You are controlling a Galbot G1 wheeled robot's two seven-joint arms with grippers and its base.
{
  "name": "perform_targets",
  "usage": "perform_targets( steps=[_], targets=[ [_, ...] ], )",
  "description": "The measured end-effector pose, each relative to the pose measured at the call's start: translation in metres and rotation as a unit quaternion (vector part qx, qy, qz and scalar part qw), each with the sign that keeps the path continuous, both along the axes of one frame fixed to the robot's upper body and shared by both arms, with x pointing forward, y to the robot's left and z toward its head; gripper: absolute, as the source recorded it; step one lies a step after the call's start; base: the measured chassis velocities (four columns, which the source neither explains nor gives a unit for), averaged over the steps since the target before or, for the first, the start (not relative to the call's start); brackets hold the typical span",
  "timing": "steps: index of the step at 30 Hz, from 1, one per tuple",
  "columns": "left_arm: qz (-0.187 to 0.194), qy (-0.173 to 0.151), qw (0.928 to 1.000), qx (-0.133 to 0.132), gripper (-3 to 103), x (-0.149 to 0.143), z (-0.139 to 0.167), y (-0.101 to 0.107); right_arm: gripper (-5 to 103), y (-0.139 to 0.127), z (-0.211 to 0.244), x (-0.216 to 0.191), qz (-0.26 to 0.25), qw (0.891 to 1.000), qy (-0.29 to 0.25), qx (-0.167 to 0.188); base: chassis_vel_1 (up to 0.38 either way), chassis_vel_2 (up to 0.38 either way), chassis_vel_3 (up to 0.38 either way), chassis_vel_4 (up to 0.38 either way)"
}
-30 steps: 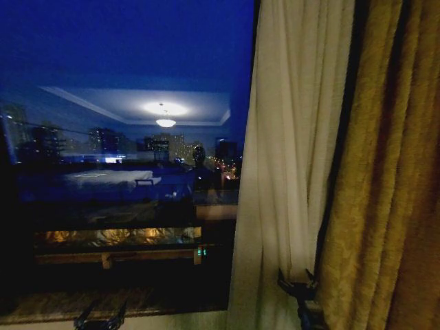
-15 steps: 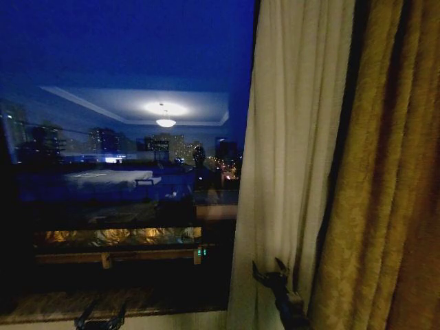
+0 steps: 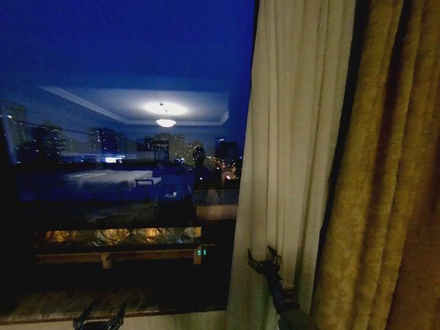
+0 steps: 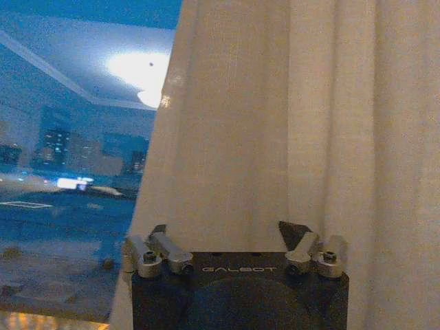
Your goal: Open the curtains by pulling them apart, changing their state from closed to fully open.
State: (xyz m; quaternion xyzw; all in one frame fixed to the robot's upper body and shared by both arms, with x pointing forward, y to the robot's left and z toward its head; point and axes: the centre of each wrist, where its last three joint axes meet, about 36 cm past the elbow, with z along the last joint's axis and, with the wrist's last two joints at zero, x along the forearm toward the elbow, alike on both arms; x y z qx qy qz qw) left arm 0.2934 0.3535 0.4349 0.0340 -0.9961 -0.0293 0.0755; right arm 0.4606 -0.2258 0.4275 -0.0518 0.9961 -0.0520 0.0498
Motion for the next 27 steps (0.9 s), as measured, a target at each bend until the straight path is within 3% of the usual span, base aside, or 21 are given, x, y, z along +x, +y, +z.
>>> perform_targets(
  steps=[8, 10, 11, 14, 16, 17, 20, 27],
  targets=[
    [0.0, 0.0, 1.0, 0.001, 100, -0.0009, 0.0008, -0.0005, 50, 0.0028, -0.0022, -0.0037, 0.009, 1.0, 0.006, 0.012, 0.0, 0.0, 0.0, 0.0],
    [0.0, 0.0, 1.0, 0.001, 100, -0.001, 0.001, -0.0005, 50, 0.0028, -0.0017, -0.0034, 0.009, 1.0, 0.006, 0.013, 0.0, 0.0, 0.0, 0.0],
    [0.0, -0.001, 1.0, 0.002, 100, -0.0012, 0.0015, -0.0005, 40, 0.0032, -0.0003, -0.0024, 0.009, 1.0, 0.004, 0.016, 0.0, 0.0, 0.0, 0.0],
    [0.001, -0.001, 1.0, 0.002, 100, -0.0013, 0.0017, -0.0003, 40, 0.0036, 0.0007, -0.0017, 0.009, 1.0, 0.004, 0.018, 0.0, 0.0, 0.0, 0.0],
    [0.001, -0.001, 1.0, 0.003, 100, -0.0013, 0.0019, 0.0001, 22, 0.0038, 0.001, -0.0017, 0.009, 1.0, 0.004, 0.021, 0.0, 0.0, 0.0, 0.0],
    [0.001, -0.001, 1.0, 0.003, 100, -0.0013, 0.0019, 0.0001, 22, 0.0038, 0.001, -0.0017, 0.009, 1.0, 0.004, 0.021, 0.0, 0.0, 0.0, 0.0],
    [0.001, 0.0, 1.0, 0.002, 100, -0.001, 0.0012, 0.0005, 7, 0.0044, 0.0004, -0.0028, 0.01, 1.0, 0.006, 0.024, 0.0, 0.0, 0.0, 0.0],
    [0.001, 0.001, 1.0, 0.002, 100, 0.0001, -0.0005, 0.0009, 0, 0.0056, 0.0033, -0.0038, 0.013, 0.999, 0.003, 0.03, 0.0, 0.0, 0.0, 0.0]
  ],
)
